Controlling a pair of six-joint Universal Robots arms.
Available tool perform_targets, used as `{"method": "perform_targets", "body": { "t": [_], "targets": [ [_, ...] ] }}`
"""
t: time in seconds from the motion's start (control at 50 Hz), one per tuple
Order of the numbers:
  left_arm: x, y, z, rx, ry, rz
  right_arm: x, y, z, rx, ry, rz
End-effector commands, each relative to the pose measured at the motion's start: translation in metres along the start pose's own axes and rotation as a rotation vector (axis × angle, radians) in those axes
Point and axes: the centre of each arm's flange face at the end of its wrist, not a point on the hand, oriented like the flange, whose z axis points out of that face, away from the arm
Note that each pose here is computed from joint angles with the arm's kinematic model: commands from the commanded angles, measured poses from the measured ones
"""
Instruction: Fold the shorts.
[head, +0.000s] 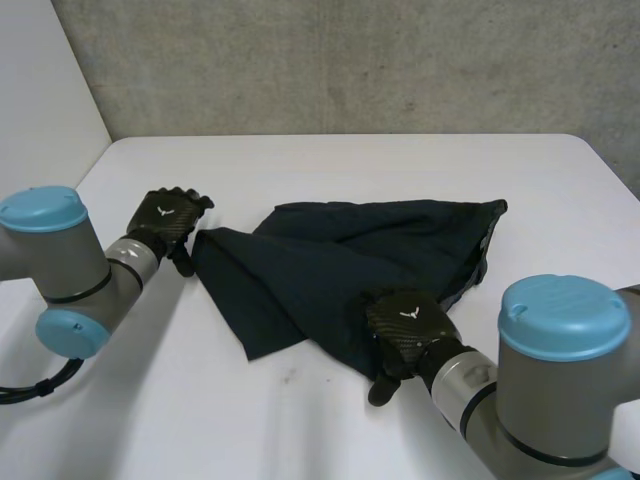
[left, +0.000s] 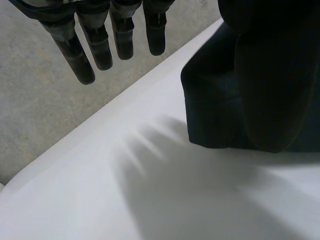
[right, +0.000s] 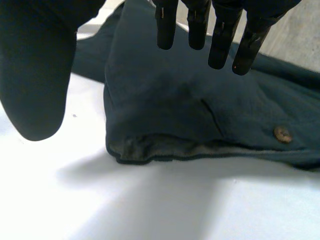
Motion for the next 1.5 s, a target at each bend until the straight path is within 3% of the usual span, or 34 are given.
{"method": "perform_targets", "body": {
  "t": [0.02, 0.24, 0.5, 0.68, 0.82, 0.96, 1.08, 1.34, 1.5],
  "targets": [
    [0.008, 0.006, 0.010, -0.004, 0.040, 0.005, 0.003, 0.010, 0.017, -0.015, 0.016, 0.003],
    [0.022, 0.001, 0.019, 0.015, 0.074, 0.014, 0.007, 0.019, 0.038, 0.007, 0.052, -0.004],
    [0.035, -0.026, 0.007, 0.058, 0.082, 0.032, 0.024, -0.024, 0.040, 0.129, 0.109, -0.029],
    [0.006, -0.152, -0.077, 0.244, -0.028, 0.065, 0.113, -0.134, -0.016, 0.372, 0.370, -0.180],
    [-0.015, -0.240, -0.164, 0.460, -0.102, 0.088, 0.112, -0.210, -0.078, 0.521, 0.430, -0.323],
    [-0.024, -0.274, -0.218, 0.563, -0.148, 0.094, 0.108, -0.243, -0.106, 0.571, 0.439, -0.338],
    [-0.018, -0.263, -0.216, 0.511, -0.128, 0.086, 0.103, -0.235, -0.100, 0.517, 0.388, -0.335],
    [0.018, -0.148, -0.117, 0.050, 0.023, 0.067, 0.119, -0.144, 0.000, 0.141, 0.263, -0.251],
    [0.027, -0.117, -0.063, -0.011, 0.013, 0.139, 0.128, -0.104, 0.043, 0.032, 0.241, -0.213]
  ]
}}
